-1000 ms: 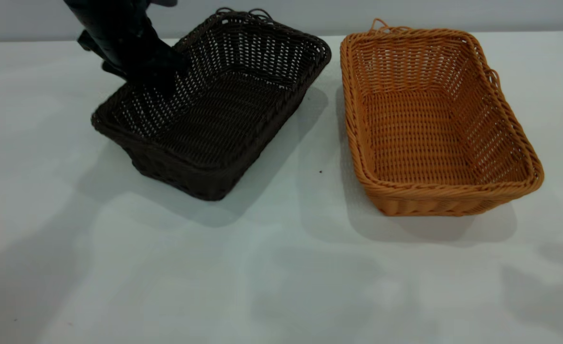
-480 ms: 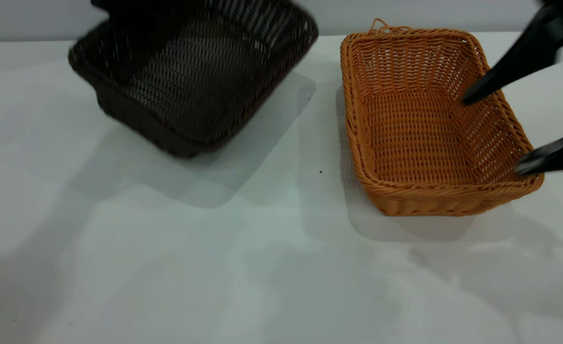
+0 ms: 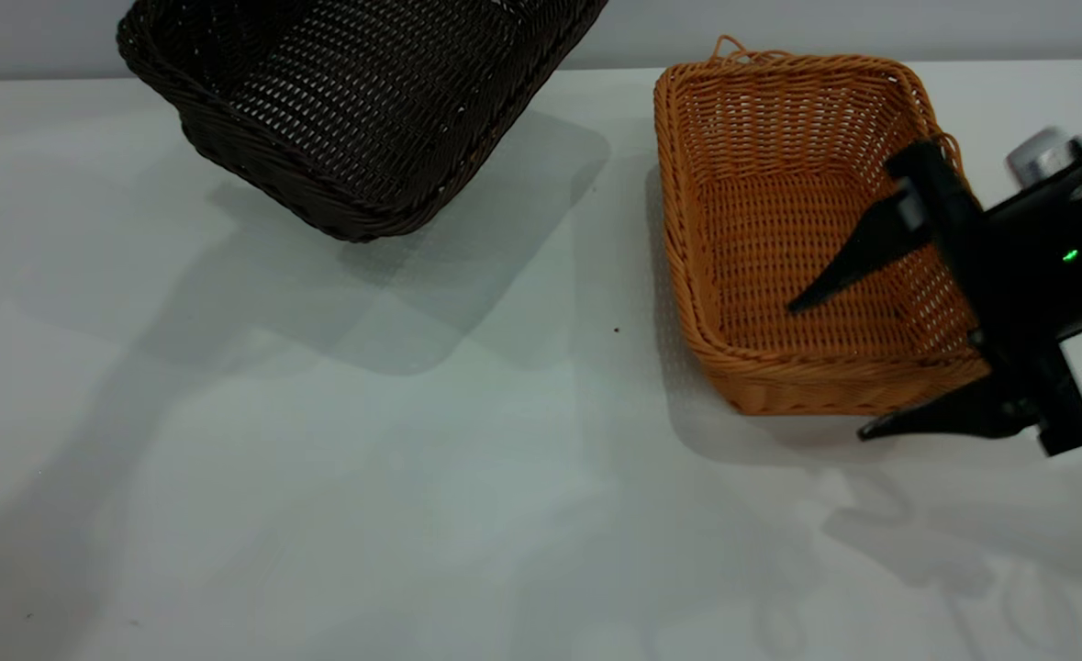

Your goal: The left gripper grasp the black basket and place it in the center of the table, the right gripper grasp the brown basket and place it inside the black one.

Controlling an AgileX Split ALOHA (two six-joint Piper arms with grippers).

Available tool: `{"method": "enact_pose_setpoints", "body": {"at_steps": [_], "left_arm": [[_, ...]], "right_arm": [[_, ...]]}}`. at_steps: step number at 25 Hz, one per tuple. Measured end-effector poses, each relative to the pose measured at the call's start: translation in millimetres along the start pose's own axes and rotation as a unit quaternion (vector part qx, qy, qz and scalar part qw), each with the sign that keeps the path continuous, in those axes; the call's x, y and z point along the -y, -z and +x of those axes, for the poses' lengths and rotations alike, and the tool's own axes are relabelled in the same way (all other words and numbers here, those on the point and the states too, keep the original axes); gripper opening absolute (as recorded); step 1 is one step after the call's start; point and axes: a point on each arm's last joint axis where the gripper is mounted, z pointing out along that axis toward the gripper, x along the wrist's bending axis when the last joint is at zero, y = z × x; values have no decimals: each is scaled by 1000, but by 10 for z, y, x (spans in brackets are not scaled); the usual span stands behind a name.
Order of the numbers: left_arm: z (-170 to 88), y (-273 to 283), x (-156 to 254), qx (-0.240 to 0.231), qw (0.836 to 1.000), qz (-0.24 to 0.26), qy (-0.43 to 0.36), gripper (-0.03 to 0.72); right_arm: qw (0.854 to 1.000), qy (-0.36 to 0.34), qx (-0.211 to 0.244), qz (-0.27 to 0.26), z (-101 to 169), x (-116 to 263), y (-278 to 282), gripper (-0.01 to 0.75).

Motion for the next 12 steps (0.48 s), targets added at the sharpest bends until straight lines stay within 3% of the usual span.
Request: {"method": "enact_pose_setpoints", "body": {"at_steps": [3, 6, 11, 12], "left_arm": [[0, 0, 0, 0, 1000, 0, -1, 72], [0, 0, 0, 0, 1000, 0, -6, 71], [-3, 0, 14, 2, 997, 7, -72, 71], [-5, 0, 21, 4, 995, 11, -95, 71]], "right_arm": [[1000, 1, 15, -7, -16, -131, -146, 552], [999, 21, 23, -30, 33, -271, -233, 468], [997, 45, -2, -66, 183, -501, -169, 119], [996, 56, -9, -74, 209, -568, -132, 78]]}}
